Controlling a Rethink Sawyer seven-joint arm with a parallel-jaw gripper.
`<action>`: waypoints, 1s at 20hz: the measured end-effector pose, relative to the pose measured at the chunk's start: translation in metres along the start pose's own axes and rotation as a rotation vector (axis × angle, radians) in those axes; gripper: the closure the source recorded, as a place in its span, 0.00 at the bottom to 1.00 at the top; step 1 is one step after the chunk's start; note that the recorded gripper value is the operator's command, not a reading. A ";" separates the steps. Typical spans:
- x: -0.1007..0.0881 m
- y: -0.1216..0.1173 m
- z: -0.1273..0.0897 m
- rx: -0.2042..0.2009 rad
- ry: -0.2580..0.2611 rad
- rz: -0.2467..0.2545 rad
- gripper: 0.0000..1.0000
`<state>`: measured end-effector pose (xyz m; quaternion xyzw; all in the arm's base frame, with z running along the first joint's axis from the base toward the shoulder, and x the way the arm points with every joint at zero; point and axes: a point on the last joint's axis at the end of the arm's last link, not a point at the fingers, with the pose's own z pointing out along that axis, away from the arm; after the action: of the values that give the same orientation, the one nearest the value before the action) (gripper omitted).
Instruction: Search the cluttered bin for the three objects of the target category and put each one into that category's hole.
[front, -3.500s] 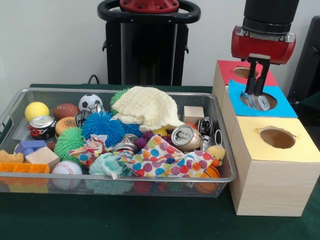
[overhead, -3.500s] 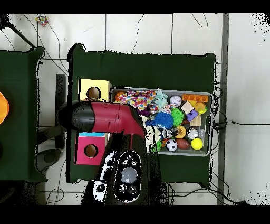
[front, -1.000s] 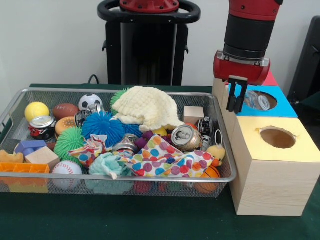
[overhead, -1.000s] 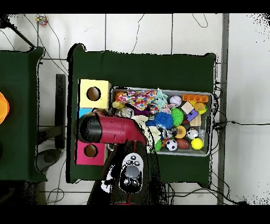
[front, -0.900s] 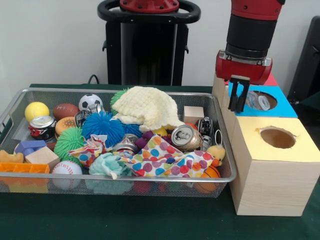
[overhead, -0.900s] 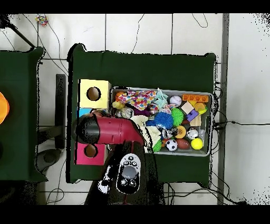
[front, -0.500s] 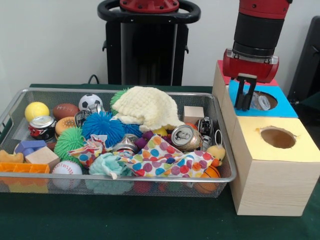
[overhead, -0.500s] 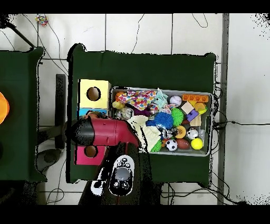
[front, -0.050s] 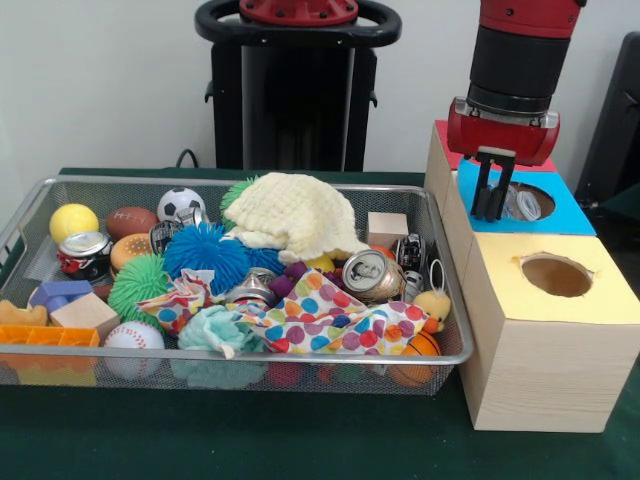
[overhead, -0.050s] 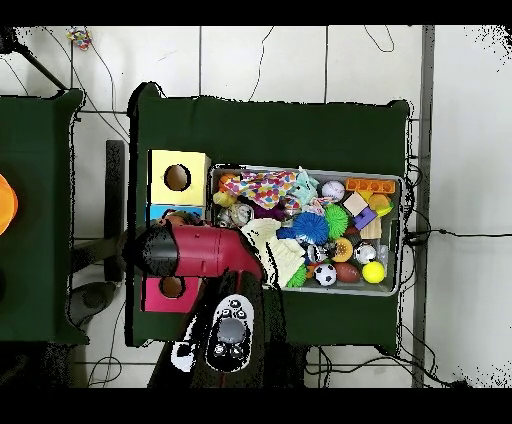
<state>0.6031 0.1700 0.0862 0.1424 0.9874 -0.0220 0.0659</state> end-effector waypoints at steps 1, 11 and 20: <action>0.000 0.000 0.000 0.000 0.000 0.001 1.00; 0.003 0.003 -0.001 0.000 0.002 0.006 1.00; 0.018 0.019 -0.004 -0.005 0.012 -0.003 1.00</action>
<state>0.5914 0.1938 0.0871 0.1411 0.9880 -0.0186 0.0603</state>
